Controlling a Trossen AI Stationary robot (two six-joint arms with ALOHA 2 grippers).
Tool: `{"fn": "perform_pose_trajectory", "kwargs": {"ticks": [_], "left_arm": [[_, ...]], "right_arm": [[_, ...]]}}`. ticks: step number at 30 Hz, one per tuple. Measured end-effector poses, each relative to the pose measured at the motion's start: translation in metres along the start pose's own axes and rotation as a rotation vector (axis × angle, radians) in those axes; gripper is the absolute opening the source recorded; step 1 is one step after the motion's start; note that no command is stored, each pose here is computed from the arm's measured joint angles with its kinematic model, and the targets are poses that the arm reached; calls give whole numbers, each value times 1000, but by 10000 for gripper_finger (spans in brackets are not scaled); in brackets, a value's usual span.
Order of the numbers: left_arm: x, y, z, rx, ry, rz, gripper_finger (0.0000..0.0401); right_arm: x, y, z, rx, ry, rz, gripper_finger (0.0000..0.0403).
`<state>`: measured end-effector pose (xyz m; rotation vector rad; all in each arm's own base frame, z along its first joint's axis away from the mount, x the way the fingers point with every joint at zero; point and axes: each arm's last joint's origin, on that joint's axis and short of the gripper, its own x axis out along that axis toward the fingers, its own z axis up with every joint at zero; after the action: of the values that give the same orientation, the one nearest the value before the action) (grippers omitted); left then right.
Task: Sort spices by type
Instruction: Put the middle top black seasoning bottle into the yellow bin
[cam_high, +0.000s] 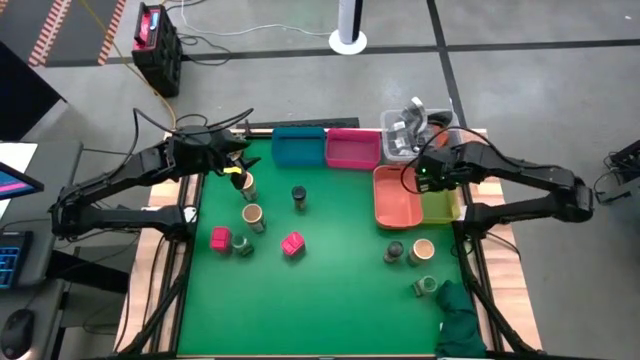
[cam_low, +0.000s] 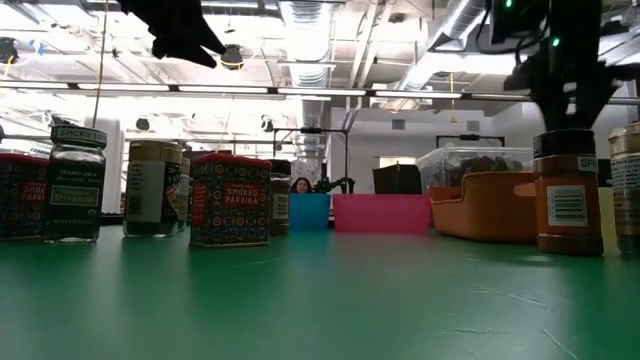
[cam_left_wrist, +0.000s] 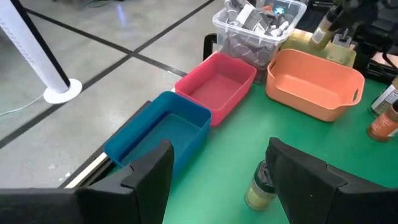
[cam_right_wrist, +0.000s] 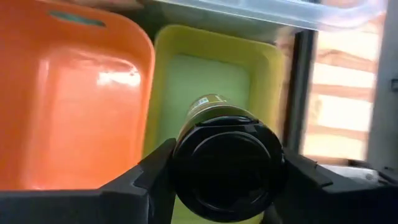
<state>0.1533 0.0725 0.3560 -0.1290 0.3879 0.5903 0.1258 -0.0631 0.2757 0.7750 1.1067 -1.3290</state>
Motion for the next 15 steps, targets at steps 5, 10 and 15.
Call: {"fn": "perform_pose_trajectory", "kwargs": {"ticks": [5, 10, 15], "left_arm": [[0, 0, -1, -8, 9, 1, 242], [0, 0, -2, -7, 18, 4, 242], [0, 0, -3, -4, 28, 9, 242]], "right_arm": [[21, -5, 5, 64, -12, 21, 228], [33, -9, 14, 94, -20, 36, 229], [44, -9, 26, 102, -10, 18, 229]]}}
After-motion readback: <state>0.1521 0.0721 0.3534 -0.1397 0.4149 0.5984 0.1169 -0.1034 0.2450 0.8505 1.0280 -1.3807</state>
